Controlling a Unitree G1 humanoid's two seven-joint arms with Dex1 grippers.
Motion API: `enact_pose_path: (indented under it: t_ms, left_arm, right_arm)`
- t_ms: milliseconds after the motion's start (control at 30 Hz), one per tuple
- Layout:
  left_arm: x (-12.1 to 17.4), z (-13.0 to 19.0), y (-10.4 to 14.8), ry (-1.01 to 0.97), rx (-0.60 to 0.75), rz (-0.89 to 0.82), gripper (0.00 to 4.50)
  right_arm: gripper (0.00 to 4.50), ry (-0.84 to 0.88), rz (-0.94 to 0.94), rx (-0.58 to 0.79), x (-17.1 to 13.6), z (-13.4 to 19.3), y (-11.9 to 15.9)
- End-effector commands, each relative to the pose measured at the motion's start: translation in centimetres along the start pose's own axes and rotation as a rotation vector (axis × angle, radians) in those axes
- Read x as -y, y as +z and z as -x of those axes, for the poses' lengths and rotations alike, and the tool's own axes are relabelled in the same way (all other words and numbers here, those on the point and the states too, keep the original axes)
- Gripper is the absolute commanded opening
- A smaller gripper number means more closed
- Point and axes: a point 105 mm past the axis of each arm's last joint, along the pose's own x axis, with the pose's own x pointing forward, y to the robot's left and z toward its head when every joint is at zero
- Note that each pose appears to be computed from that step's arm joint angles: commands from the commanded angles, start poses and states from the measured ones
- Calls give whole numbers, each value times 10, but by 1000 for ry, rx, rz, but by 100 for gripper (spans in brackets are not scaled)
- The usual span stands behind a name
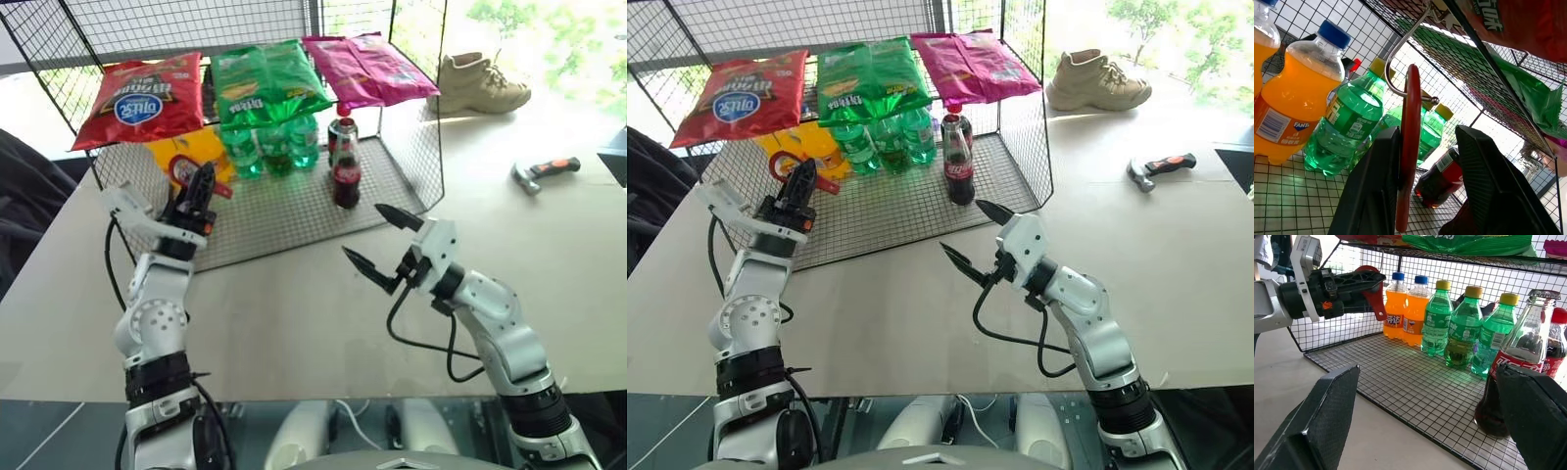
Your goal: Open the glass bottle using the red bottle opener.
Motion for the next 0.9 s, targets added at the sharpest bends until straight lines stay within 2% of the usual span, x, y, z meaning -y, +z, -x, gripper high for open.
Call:
enact_pose_path:
  t_ms: [33,167,267,333,367,900]
  left_arm:
    - [9,-1,12,-29,35,-37,182]
    - [8,-1,16,-28,53,-33,182]
    - [8,-1,17,-27,59,-30,104]
    - [8,-1,17,-26,59,-27,9]
    - [8,-1,17,-24,60,-25,2]
    - [11,-4,32,-32,136,72,2]
  right_arm:
    - [450,1,6,39,-1,0,8]
    - [450,2,3,38,-1,0,7]
    - [450,0,2,37,-1,0,7]
    - [450,-3,1,38,-1,1,6]
    - [450,-4,1,38,-1,1,7]
    - [450,7,-3,91,-1,-2,16]
